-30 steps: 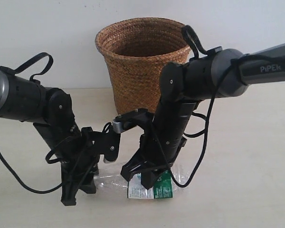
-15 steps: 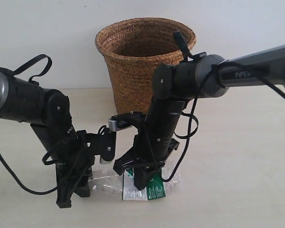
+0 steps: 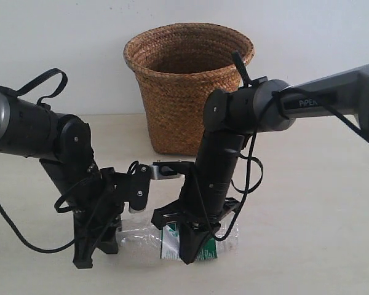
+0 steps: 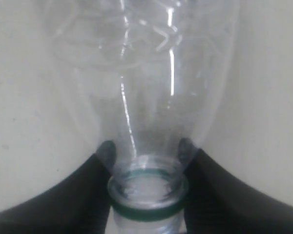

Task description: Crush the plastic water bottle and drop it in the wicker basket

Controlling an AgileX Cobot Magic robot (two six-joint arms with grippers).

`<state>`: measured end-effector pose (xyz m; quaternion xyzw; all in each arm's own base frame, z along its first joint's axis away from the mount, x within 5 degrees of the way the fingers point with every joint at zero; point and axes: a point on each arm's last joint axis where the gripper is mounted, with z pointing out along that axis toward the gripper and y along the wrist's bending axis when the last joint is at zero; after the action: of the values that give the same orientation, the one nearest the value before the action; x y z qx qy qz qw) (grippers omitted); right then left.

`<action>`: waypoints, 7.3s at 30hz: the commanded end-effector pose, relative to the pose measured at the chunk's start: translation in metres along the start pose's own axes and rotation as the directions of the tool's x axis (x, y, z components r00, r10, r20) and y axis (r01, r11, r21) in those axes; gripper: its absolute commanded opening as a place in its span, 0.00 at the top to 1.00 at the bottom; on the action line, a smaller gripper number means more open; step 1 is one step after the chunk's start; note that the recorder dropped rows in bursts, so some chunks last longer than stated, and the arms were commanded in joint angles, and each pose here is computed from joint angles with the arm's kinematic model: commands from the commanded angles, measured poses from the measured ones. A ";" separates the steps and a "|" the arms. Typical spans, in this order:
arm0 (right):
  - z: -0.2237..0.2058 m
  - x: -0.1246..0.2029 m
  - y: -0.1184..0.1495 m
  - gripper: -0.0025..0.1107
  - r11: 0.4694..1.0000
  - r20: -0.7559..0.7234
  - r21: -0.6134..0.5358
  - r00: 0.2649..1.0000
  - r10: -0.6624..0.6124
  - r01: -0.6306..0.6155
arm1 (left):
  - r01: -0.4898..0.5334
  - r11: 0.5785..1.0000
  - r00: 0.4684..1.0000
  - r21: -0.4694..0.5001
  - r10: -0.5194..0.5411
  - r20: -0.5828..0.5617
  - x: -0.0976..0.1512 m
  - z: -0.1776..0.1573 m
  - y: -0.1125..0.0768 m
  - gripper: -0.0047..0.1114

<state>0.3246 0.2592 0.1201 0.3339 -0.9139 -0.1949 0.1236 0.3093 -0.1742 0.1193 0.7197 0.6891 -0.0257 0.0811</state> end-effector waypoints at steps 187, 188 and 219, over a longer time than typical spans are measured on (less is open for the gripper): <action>0.034 -0.010 -0.065 0.98 0.999 0.018 0.028 0.999 -0.033 0.032 | 0.064 0.942 0.995 -0.330 -0.086 -0.052 -0.040 0.009 -0.019 0.93; 0.032 -0.009 -0.070 0.98 1.000 0.020 0.025 1.000 0.000 -0.001 | 0.058 0.942 0.995 -0.329 -0.081 -0.056 -0.040 0.009 -0.019 0.93; -0.139 0.053 -0.021 0.98 0.958 0.349 0.206 0.900 -0.262 0.199 | 0.055 0.944 0.995 -0.326 -0.081 -0.065 -0.039 0.009 -0.019 0.93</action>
<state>0.3543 0.1866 0.2314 0.3768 -0.9012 -0.2002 -0.0761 0.2902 -0.2108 0.1138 0.6750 0.7095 0.1173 0.1649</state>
